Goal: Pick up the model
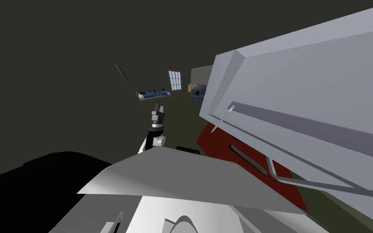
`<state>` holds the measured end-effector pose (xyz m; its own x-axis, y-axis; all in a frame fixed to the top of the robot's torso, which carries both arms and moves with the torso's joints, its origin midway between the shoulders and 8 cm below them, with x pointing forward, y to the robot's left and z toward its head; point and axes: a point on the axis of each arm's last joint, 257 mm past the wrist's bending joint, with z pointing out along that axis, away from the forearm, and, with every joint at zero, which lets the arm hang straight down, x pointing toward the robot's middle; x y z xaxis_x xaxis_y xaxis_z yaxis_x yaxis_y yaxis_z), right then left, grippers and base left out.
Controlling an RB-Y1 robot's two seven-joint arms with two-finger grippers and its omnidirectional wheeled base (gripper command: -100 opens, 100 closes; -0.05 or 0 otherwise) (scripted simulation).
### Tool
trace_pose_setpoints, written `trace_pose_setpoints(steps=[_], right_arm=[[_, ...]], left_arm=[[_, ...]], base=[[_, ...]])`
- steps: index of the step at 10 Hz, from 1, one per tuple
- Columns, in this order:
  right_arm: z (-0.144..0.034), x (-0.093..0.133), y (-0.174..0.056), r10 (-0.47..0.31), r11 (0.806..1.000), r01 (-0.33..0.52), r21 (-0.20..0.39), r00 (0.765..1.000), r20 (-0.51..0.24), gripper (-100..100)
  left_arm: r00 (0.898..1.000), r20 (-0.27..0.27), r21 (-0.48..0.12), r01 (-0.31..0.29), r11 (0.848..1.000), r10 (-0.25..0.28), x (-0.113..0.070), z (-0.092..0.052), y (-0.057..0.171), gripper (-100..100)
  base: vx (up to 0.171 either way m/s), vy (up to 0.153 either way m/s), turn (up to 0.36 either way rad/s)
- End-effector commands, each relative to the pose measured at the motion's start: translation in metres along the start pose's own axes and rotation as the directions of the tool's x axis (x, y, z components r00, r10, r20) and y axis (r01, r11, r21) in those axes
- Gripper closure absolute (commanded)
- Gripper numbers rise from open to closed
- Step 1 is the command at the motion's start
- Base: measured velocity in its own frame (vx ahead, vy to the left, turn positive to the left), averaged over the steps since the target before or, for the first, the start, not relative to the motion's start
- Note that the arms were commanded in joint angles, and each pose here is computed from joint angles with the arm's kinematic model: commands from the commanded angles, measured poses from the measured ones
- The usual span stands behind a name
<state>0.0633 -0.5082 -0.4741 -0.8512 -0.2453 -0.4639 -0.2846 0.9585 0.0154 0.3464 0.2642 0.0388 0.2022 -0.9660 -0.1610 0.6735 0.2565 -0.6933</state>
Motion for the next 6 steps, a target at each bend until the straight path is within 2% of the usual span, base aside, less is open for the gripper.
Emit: trace_pose_setpoints(steps=[1, 2, 3, 4, 6], right_arm=[[-0.017, 0.023, -0.022, -0.049, 0.998, 0.052, 0.032, 0.996, -0.077, -100], [-0.020, 0.022, -0.028, -0.063, 0.997, 0.067, 0.035, 0.994, -0.085, -100], [-0.036, 0.039, -0.048, -0.110, 0.992, 0.119, 0.052, 0.983, -0.147, -100], [-0.037, 0.041, -0.049, -0.109, 0.992, 0.118, 0.055, 0.983, -0.151, -100], [-0.067, 0.071, -0.080, -0.177, 0.977, 0.202, 0.073, 0.949, -0.261, -100]], left_arm=[[1.000, 0.000, 0.000, 0.000, 1.000, 0.000, 0.000, 0.000, 0.000, 0], [1.000, 0.000, 0.000, 0.000, 1.000, 0.000, 0.000, 0.000, 0.000, 0], [1.000, 0.000, 0.000, 0.000, 1.000, 0.000, 0.000, 0.000, 0.000, 0], [1.000, 0.000, 0.000, 0.000, 1.000, 0.000, 0.000, 0.000, 0.000, 0], [1.000, 0.000, 0.000, 0.000, 1.000, 0.000, 0.000, 0.000, 0.000, 0]], base=[[0.077, 0.013, 0.268], [0.064, -0.002, 0.142], [0.073, -0.025, 0.195], [0.064, -0.032, 0.149], [0.101, -0.037, 0.341]])
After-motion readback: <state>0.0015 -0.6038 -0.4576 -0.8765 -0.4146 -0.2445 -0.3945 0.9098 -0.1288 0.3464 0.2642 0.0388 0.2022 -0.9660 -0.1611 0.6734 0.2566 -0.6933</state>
